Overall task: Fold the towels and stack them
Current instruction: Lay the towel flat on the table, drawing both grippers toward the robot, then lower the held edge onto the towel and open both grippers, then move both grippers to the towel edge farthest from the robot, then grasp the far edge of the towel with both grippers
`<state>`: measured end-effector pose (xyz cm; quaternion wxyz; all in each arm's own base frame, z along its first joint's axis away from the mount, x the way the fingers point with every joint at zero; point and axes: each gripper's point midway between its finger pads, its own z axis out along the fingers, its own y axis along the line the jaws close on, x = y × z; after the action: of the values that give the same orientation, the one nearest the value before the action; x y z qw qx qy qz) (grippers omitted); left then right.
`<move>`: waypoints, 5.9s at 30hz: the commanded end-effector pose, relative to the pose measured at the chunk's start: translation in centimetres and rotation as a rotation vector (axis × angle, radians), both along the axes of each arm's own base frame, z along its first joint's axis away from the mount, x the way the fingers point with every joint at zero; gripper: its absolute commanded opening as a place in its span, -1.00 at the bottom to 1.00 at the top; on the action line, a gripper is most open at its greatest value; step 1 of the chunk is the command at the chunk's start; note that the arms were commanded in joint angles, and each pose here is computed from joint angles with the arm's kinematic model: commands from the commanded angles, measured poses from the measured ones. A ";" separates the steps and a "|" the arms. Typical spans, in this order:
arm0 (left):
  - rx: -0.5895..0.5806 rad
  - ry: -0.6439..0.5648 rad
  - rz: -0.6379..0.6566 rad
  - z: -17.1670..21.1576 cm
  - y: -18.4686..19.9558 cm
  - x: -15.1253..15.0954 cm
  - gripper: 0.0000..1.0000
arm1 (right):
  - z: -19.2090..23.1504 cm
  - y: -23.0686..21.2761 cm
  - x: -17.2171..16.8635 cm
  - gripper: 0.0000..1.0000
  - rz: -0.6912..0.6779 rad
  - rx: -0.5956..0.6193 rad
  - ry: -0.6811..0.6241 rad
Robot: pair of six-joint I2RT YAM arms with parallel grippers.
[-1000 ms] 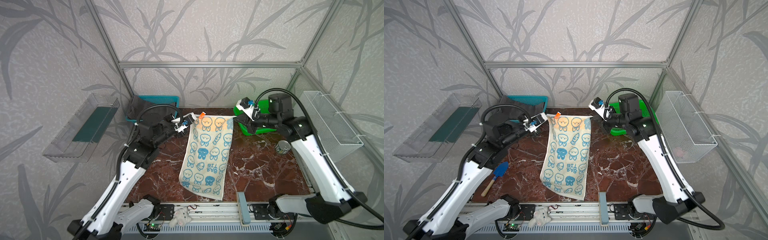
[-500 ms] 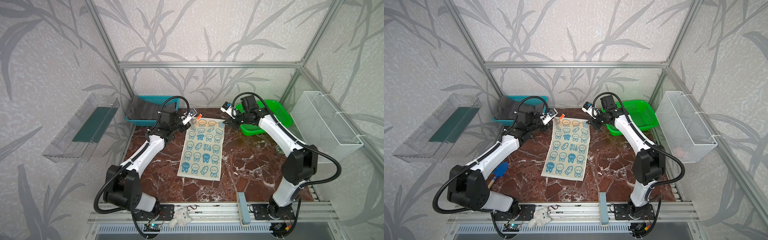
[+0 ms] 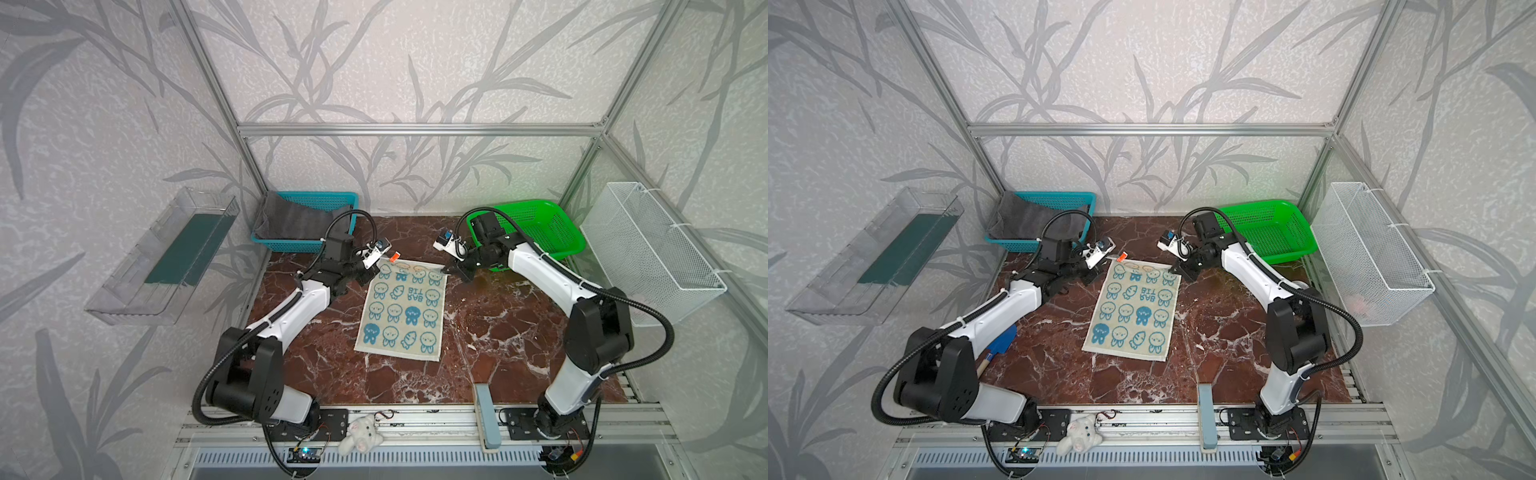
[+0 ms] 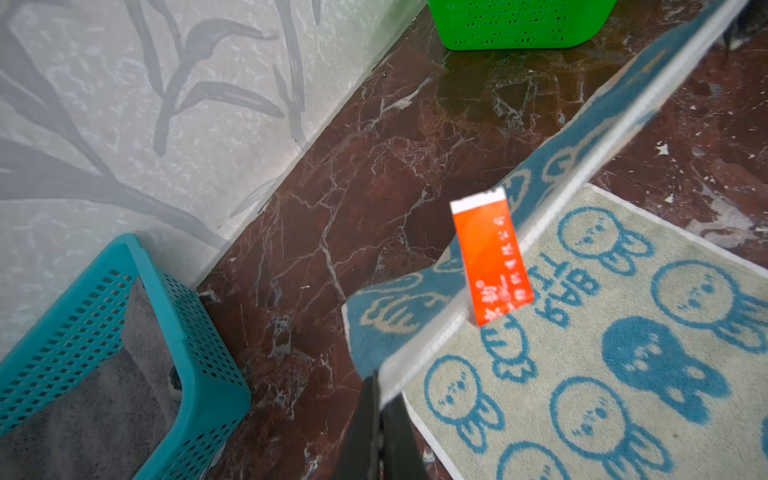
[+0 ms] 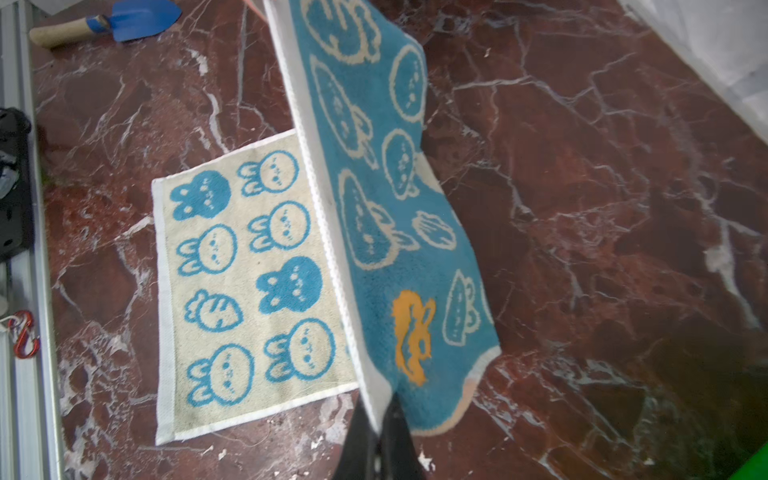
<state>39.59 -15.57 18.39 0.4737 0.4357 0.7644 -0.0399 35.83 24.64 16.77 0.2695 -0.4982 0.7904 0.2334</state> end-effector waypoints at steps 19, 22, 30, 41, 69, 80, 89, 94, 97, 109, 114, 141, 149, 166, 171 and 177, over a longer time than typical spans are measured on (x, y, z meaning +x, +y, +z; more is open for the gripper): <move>0.103 0.169 0.067 -5.6 3.0 -12.0 -1.00 | -4.1 1.0 -13.5 -1.00 0.140 -0.201 0.165; 0.109 0.193 0.063 -6.4 2.9 -13.2 -1.00 | -4.8 1.1 -15.2 -1.00 0.167 -0.221 0.197; 0.115 0.237 0.069 -7.4 3.1 -14.5 -1.00 | -6.4 1.6 -17.8 -0.98 0.182 -0.252 0.251; 0.213 0.204 0.040 -6.7 3.8 -14.9 -1.00 | -7.0 2.2 -19.4 -0.86 0.224 -0.259 0.291; 0.269 0.188 0.184 -6.9 6.9 -14.3 0.04 | -7.6 2.8 -19.4 -0.15 0.179 -0.224 0.375; 0.015 0.206 0.317 -3.6 5.3 -11.3 0.04 | -10.3 4.7 -18.6 -0.51 0.055 -0.200 0.528; -0.091 0.244 0.457 -1.1 6.7 -9.3 0.16 | -15.3 1.9 -18.8 -0.89 0.021 -0.467 0.556; -0.156 0.292 0.492 -0.9 6.1 -8.5 0.42 | -16.4 -2.1 -17.0 -0.95 0.013 -0.647 0.480; -0.154 0.339 0.506 -1.1 5.8 -8.0 0.43 | -16.4 -4.1 -15.7 -0.96 -0.007 -0.713 0.443; -0.323 0.458 0.595 -1.5 3.9 -5.3 0.40 | -5.2 2.5 -8.4 0.02 -0.215 -0.110 0.345; -0.391 0.552 0.656 -3.0 3.0 -4.3 0.36 | -3.6 0.1 -2.5 0.29 -0.495 0.001 0.363; -0.442 0.909 0.856 -13.5 0.5 -1.7 0.11 | -12.2 -1.1 5.2 0.13 -0.943 -0.048 0.485; -0.442 0.940 0.876 -15.0 0.2 -0.9 0.12 | -12.9 -0.7 5.8 0.06 -0.939 -0.054 0.491; -0.314 0.828 0.883 -13.4 3.2 -0.6 0.29 | -13.9 -1.0 5.4 -0.02 -0.934 -0.073 0.511; -0.343 0.829 0.855 -13.7 2.6 0.4 0.32 | -14.0 -0.7 5.6 -0.07 -0.929 -0.063 0.521; -0.400 0.871 0.813 -14.1 0.9 1.8 0.23 | -13.9 -0.5 6.1 -0.18 -0.927 -0.048 0.530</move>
<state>40.58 -14.23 4.36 0.1688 -0.0450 0.9715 -0.1600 41.16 23.87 2.64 0.1228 -0.0299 0.9754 0.1808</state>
